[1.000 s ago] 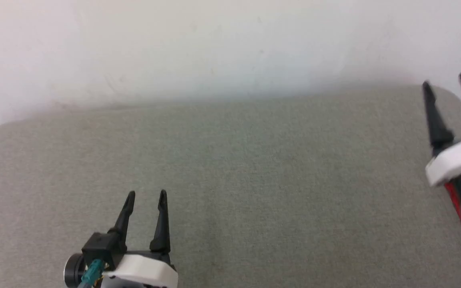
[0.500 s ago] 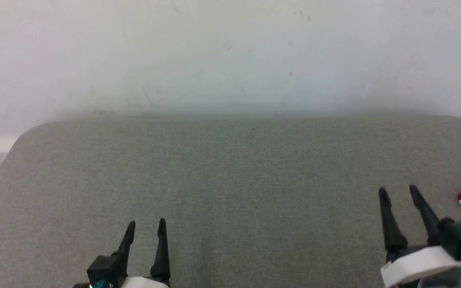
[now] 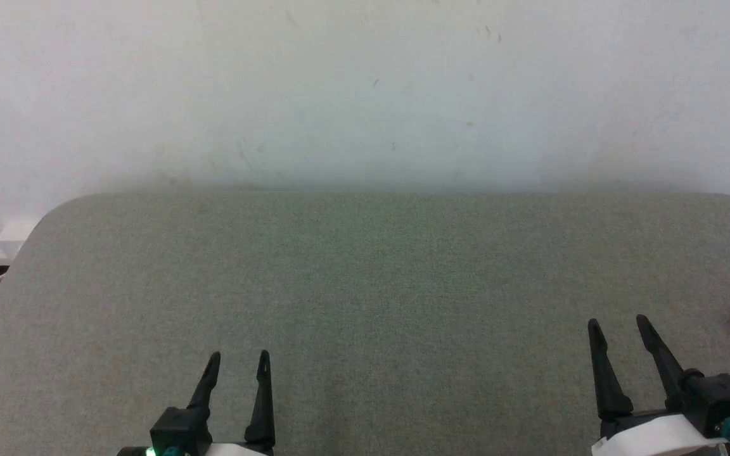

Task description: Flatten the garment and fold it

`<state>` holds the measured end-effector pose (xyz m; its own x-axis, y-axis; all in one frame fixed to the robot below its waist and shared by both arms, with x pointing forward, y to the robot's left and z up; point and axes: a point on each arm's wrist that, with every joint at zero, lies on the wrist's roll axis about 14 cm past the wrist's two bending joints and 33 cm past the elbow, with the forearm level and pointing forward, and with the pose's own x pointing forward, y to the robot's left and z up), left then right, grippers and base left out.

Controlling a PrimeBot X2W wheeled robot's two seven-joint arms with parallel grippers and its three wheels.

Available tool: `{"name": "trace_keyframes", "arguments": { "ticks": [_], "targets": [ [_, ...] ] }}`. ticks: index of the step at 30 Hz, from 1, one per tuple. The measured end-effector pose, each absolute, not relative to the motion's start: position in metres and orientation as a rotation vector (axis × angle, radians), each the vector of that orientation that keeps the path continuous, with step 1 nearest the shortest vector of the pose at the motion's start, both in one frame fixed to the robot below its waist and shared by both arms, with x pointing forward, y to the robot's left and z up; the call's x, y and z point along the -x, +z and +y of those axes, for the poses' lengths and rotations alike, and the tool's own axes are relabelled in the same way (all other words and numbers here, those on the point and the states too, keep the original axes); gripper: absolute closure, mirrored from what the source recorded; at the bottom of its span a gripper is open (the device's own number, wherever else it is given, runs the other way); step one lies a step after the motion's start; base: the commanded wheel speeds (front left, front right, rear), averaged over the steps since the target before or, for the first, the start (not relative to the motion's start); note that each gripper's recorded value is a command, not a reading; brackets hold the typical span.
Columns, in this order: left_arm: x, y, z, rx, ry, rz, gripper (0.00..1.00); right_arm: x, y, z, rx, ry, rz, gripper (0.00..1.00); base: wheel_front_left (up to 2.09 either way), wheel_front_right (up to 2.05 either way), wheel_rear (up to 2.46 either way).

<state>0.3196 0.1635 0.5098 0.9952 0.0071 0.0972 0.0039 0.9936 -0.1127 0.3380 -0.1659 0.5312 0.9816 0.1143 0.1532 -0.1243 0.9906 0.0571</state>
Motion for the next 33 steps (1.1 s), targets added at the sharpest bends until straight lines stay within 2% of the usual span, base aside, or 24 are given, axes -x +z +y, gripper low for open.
{"name": "trace_keyframes", "arguments": {
  "ticks": [9, 10, 33],
  "targets": [
    [-0.322, 0.512, 0.152, 0.060, -0.048, -0.104, 0.00, -0.338, 0.528, -0.168, -0.091, 0.109, -0.143, 0.00, 0.00, 0.00, 0.00],
    [-0.322, 0.513, 0.151, 0.065, -0.055, -0.106, 1.00, -0.338, 0.528, -0.168, -0.092, 0.109, -0.142, 1.00, 0.00, 0.00, 0.00],
    [-0.327, 0.509, 0.153, 0.058, -0.052, -0.071, 1.00, -0.341, 0.523, -0.168, -0.076, 0.110, -0.106, 1.00, 0.00, 0.00, 0.00]
  ]
}}
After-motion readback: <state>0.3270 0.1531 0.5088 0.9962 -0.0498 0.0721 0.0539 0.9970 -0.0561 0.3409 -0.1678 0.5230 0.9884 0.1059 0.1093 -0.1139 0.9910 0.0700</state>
